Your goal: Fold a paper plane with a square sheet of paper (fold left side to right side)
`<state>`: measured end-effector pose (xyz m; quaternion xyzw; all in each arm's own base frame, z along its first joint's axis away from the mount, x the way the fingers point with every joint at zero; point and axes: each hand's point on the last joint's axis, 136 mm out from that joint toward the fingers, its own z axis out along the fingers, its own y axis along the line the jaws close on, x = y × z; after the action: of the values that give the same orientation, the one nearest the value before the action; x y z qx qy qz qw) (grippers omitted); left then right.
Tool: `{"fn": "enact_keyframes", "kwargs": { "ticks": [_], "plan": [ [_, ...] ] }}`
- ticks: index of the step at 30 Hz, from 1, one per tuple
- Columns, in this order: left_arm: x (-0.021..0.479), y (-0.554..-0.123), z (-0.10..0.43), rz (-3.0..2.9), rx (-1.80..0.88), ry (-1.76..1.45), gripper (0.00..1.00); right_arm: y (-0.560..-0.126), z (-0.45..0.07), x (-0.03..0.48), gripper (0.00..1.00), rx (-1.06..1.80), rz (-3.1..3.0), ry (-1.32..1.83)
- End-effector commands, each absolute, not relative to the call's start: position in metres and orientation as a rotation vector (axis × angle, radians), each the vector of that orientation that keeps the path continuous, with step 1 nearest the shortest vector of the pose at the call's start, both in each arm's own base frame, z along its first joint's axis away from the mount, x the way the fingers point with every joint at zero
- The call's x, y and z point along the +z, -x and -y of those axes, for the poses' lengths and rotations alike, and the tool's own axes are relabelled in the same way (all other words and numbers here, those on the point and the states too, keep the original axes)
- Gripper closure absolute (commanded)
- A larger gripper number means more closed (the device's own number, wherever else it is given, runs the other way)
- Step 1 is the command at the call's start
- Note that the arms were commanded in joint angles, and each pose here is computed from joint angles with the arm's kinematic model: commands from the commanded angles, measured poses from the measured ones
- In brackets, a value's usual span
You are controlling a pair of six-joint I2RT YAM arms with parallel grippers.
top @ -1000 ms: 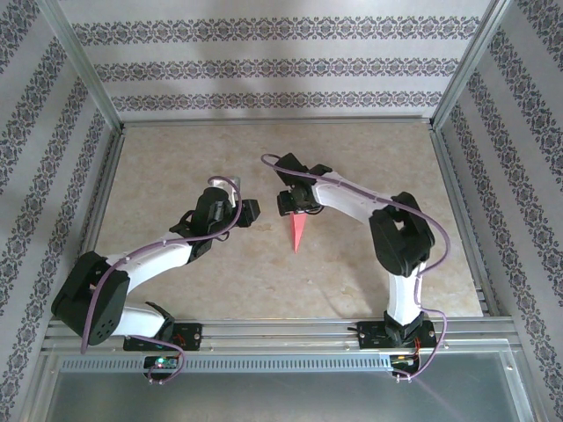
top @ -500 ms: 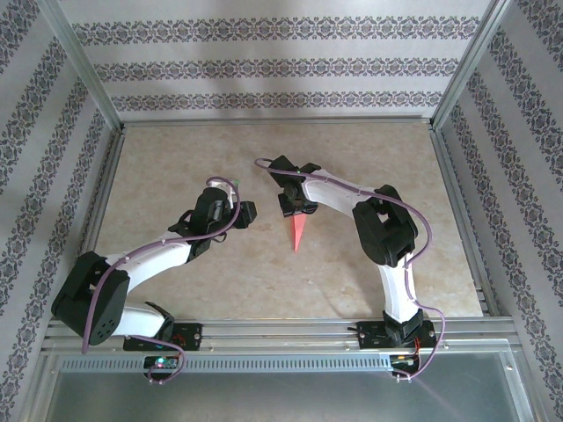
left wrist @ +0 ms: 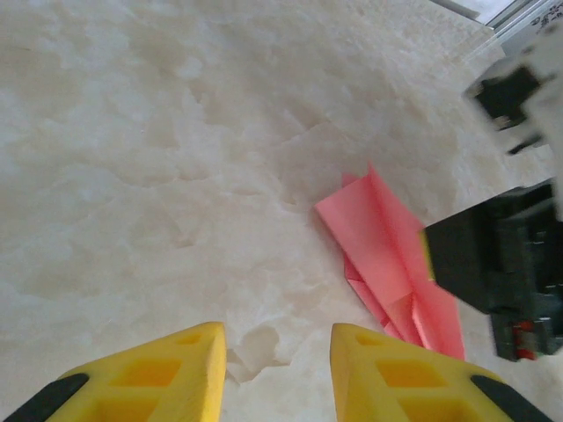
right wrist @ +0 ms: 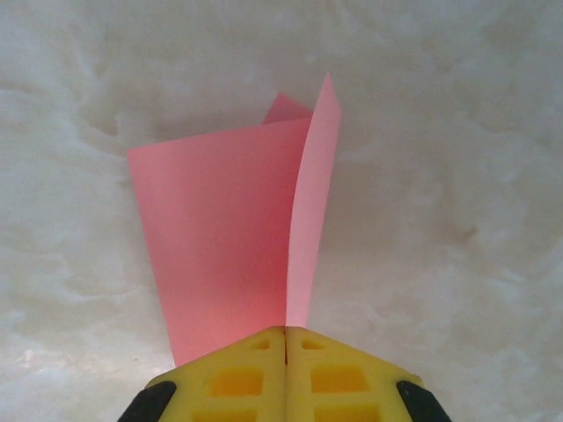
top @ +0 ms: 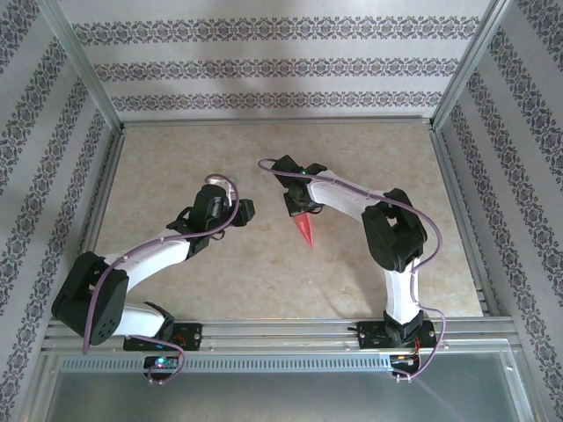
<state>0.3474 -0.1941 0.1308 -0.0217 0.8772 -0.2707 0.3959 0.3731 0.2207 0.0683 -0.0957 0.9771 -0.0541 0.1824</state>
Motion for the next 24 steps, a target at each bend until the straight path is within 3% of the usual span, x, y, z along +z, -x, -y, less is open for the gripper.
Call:
{"fn": "enact_keyframes", "kwargs": {
  "ticks": [1,12,18,24],
  "plan": [
    [0.146,-0.355,0.186,-2.187,-0.676,0.071,0.61,-0.375,-0.209,0.107,1.00,-0.169,-2.664,0.244],
    [0.175,-0.373,0.138,-1.944,-0.900,0.423,0.49,-0.374,-0.181,0.196,1.00,0.281,-2.434,0.050],
    [0.185,-0.374,0.131,-1.937,-0.939,0.415,0.37,-0.375,-0.181,0.200,1.00,0.773,-2.333,-0.122],
    [0.190,-0.373,0.134,-1.928,-0.971,0.406,0.36,-0.379,-0.219,0.185,1.00,1.073,-2.338,-0.172]
  ]
}}
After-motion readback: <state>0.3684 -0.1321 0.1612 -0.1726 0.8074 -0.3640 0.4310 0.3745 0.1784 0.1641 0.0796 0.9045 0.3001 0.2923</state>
